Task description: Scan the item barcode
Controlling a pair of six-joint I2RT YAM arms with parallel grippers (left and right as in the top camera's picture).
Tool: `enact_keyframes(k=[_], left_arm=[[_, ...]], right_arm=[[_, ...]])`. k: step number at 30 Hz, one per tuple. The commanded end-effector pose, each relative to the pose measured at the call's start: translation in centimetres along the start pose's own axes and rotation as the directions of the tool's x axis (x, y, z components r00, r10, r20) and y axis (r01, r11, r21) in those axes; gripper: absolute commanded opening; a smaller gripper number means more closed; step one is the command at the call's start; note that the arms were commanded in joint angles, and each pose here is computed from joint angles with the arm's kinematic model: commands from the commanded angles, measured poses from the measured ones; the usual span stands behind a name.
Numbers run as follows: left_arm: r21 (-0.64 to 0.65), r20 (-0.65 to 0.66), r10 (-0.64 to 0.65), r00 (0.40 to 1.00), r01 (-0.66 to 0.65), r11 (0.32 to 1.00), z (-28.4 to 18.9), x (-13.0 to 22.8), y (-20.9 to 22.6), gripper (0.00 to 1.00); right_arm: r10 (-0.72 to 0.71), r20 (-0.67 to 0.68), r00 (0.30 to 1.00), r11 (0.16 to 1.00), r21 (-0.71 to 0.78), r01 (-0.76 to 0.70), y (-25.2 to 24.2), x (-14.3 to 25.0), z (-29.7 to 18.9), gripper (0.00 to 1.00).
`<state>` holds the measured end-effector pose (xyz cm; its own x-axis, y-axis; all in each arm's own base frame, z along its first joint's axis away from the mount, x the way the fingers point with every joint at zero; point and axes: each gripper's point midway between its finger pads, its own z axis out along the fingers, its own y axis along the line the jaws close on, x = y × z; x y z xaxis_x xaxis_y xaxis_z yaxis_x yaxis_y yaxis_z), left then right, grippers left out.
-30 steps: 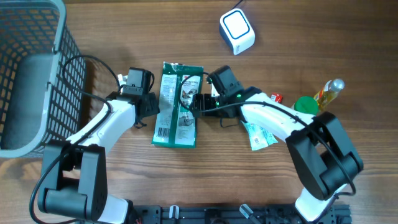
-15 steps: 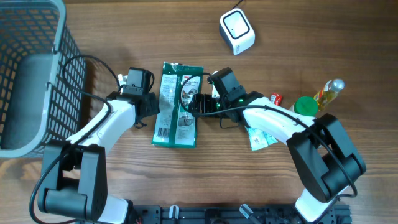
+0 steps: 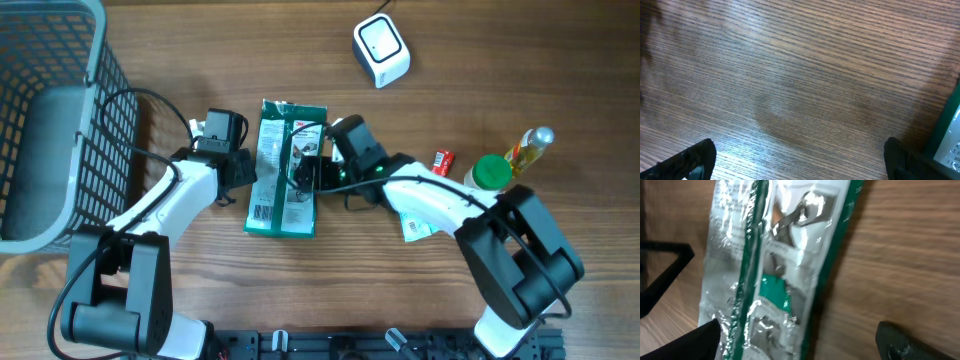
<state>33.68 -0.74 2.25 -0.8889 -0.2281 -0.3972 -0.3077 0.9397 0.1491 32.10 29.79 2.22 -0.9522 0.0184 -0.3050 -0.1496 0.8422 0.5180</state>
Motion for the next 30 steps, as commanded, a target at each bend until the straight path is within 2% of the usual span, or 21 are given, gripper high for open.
enact_keyframes(k=[1, 23, 25, 30], left_arm=[[-0.01, 0.012, -0.006, 1.0, 0.006, 1.0, 0.0, -0.6, 0.2, 1.0], [-0.009, 0.012, -0.007, 1.0, 0.007, 1.0, 0.0, -0.6, 0.1, 1.0], [0.035, 0.021, -0.015, 1.0, 0.014, 0.999, 0.0, -1.0, -0.7, 1.0], [0.239, 0.016, -0.031, 0.999, 0.026, 0.971, -0.5, -1.6, -4.4, 1.0]], right_arm=[[0.048, -0.004, 0.999, 0.997, 0.064, -0.048, -1.4, 1.0, 0.9, 1.0], [0.057, -0.013, 0.998, 0.997, 0.061, -0.057, -1.6, 1.2, 1.5, 1.0], [0.058, -0.016, 0.998, 0.996, 0.064, -0.057, -1.7, 1.3, 1.5, 1.0], [0.057, -0.016, 0.998, 0.996, 0.063, -0.056, -1.6, 1.3, 1.5, 1.0]])
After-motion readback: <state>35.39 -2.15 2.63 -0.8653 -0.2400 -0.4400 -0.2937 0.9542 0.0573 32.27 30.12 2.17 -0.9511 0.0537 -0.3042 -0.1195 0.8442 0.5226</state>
